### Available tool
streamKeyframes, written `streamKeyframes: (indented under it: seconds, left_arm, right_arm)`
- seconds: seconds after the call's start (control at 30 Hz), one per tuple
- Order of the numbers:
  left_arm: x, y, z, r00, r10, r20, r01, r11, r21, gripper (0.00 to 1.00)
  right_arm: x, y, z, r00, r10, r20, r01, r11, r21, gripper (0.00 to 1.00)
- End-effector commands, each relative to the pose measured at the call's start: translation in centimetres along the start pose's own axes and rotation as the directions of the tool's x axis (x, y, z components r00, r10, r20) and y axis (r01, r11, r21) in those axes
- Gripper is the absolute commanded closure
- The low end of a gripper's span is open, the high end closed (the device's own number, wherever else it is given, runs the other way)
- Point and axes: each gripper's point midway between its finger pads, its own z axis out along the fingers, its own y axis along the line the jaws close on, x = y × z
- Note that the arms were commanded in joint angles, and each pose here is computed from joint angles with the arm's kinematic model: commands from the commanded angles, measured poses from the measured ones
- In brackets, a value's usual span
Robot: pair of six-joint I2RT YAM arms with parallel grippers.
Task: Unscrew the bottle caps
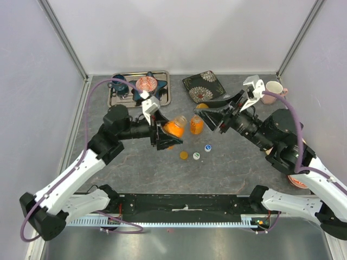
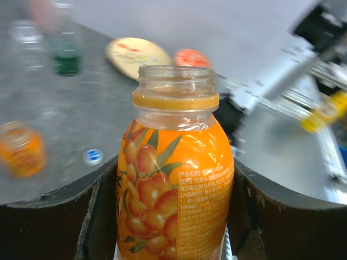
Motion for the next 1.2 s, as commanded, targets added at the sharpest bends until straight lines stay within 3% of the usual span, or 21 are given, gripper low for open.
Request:
streamKeyframes:
  seconds: [0.0,0.13,0.3,0.43,0.67,0.9,0.97,1.07,1.1,1.17]
  left_arm:
    - [-3.7,6.8,-6.3,0.969,0.178,0.169,-0.048,0.812,-0.582,0.49]
    - [-4.2,7.6,-11.4,0.932,0.271,0.239,0.001,0.659,-0.752,0.48]
    - [-4.3,7.2,-14.2,0.915,0.315,0.253,0.026,0.580,-0.814,0.49]
    - [-4.1,6.9,-15.5,0.903,0.337,0.267,0.040,0.553,-0.832,0.49]
    - [-2.7,6.7,-15.2,0.917,0.310,0.251,0.030,0.572,-0.820,0.50]
    - [-2.4,6.7,-15.5,0.917,0.320,0.237,0.017,0.564,-0.826,0.50]
    - [-2.3,6.8,-15.4,0.919,0.318,0.235,0.015,0.565,-0.825,0.50]
    - [-1.8,7.0,-15.2,0.923,0.309,0.230,0.015,0.568,-0.823,0.50]
    - [-1.6,7.1,-15.1,0.924,0.304,0.232,0.018,0.571,-0.821,0.50]
    - [-1.5,7.1,-15.1,0.924,0.304,0.234,0.020,0.572,-0.820,0.49]
  right_arm:
    - [7.6,-9.4,-1.5,0.991,0.057,-0.124,0.007,0.887,0.462,1.00]
    - [15.8,-11.0,-1.8,0.957,0.152,-0.248,-0.010,0.868,0.496,1.00]
    - [24.5,-11.4,0.4,0.881,0.241,-0.407,-0.029,0.886,0.462,1.00]
    - [29.9,-11.5,2.7,0.821,0.275,-0.501,-0.033,0.898,0.439,1.00]
    - [39.3,-13.0,5.5,0.708,0.336,-0.621,-0.015,0.886,0.463,1.00]
    - [42.8,-13.4,6.3,0.662,0.351,-0.662,0.003,0.882,0.471,0.99]
    - [43.6,-13.2,5.9,0.645,0.351,-0.679,0.010,0.884,0.467,0.92]
    - [44.3,-12.7,5.4,0.629,0.350,-0.694,0.015,0.887,0.461,0.71]
    - [44.6,-12.6,5.1,0.622,0.351,-0.700,0.018,0.887,0.461,0.60]
    - [44.8,-12.4,4.8,0.616,0.349,-0.706,0.020,0.889,0.457,0.50]
